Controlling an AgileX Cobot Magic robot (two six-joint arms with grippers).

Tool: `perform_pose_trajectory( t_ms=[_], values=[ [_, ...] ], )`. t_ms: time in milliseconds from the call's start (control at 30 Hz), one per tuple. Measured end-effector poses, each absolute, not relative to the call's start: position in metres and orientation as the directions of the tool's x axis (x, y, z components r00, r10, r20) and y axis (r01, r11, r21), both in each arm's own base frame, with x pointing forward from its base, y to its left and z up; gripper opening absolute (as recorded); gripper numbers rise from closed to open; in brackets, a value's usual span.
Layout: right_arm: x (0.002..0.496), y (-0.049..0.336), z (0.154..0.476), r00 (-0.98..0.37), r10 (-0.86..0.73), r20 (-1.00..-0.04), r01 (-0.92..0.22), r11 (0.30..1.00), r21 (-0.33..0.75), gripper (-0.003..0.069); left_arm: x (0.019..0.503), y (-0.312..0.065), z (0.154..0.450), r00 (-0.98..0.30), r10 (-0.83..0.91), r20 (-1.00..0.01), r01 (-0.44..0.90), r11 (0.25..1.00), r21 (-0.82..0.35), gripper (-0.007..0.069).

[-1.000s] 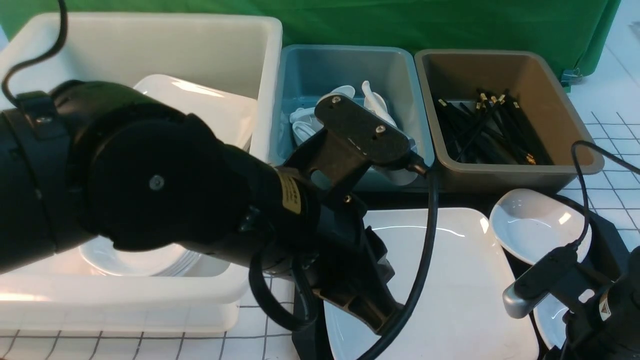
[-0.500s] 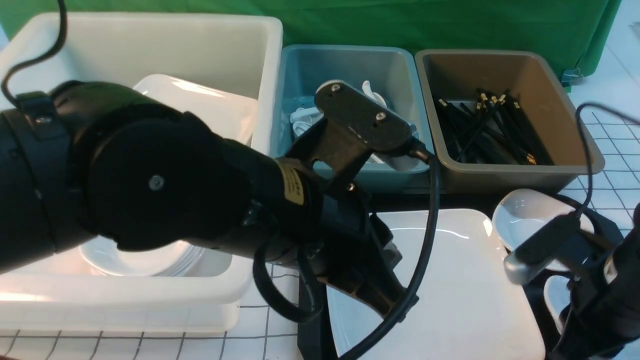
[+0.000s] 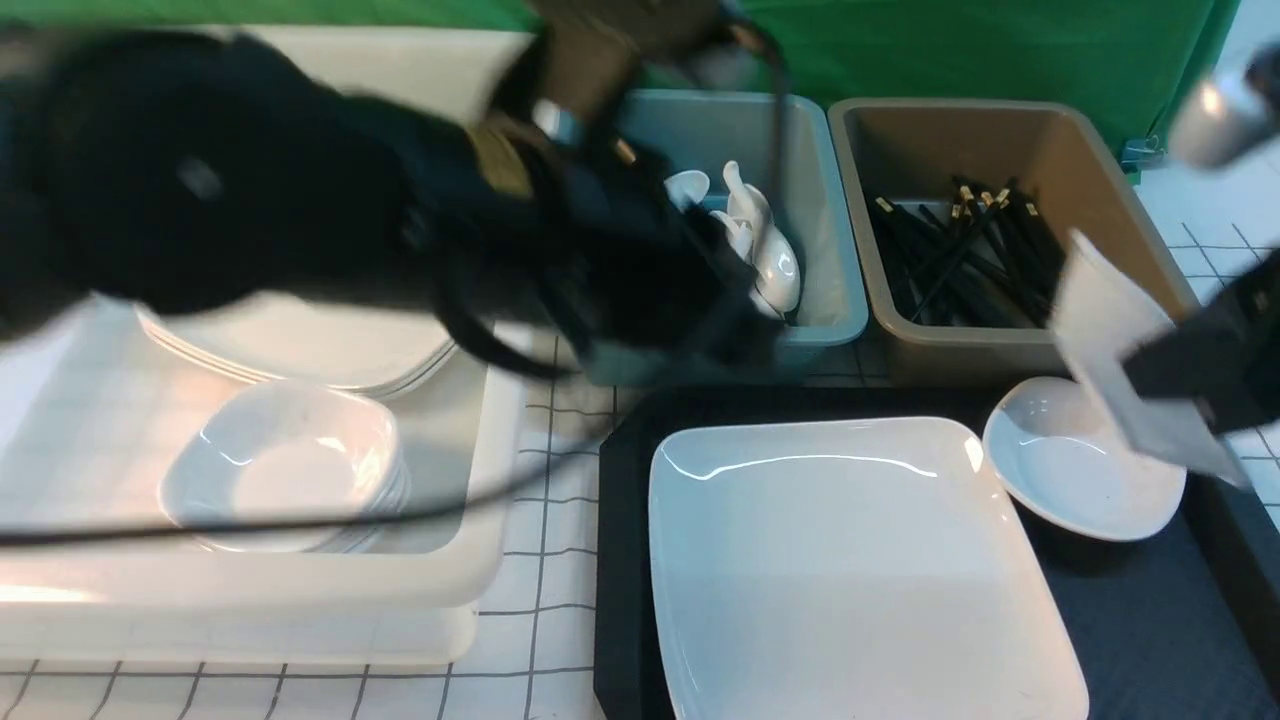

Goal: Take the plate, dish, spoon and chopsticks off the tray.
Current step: Use the right arm to put the small plate into the large storage box on the left

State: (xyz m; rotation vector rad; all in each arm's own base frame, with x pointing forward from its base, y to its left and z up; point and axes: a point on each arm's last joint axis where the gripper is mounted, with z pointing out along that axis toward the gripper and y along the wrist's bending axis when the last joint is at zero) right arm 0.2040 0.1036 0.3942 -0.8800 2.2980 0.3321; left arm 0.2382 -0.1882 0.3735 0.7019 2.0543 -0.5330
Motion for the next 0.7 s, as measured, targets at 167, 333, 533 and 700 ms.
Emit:
perform_pose_trajectory(
  t_ms=[167, 333, 533, 700],
  values=[
    [0.218, 0.158, 0.417, -0.417, -0.532, -0.736, -0.799, 0.601, 0.018, 0.0047, 0.247, -0.118, 0.399, -0.497, 0.173, -0.85, 0.485, 0.868, -0.107, -0.0003],
    [0.238, 0.247, 0.415, -0.279, -0.581, -0.765, -0.899, 0.438, -0.005, 0.0047, 0.233, -0.055, 0.412, -0.552, 0.08, -0.83, 0.302, 0.947, -0.109, -0.0003],
    [0.257, 0.345, 0.389, -0.194, -0.612, -0.767, -0.949, 0.315, -0.011, 0.0047, 0.203, -0.018, 0.409, -0.555, -0.004, -0.832, 0.155, 0.982, -0.108, -0.0003],
    [0.267, 0.401, 0.355, -0.164, -0.639, -0.751, -0.959, 0.281, -0.029, 0.0047, 0.18, -0.001, 0.392, -0.574, -0.071, -0.816, 0.053, 0.991, -0.124, -0.0003]
  ],
)
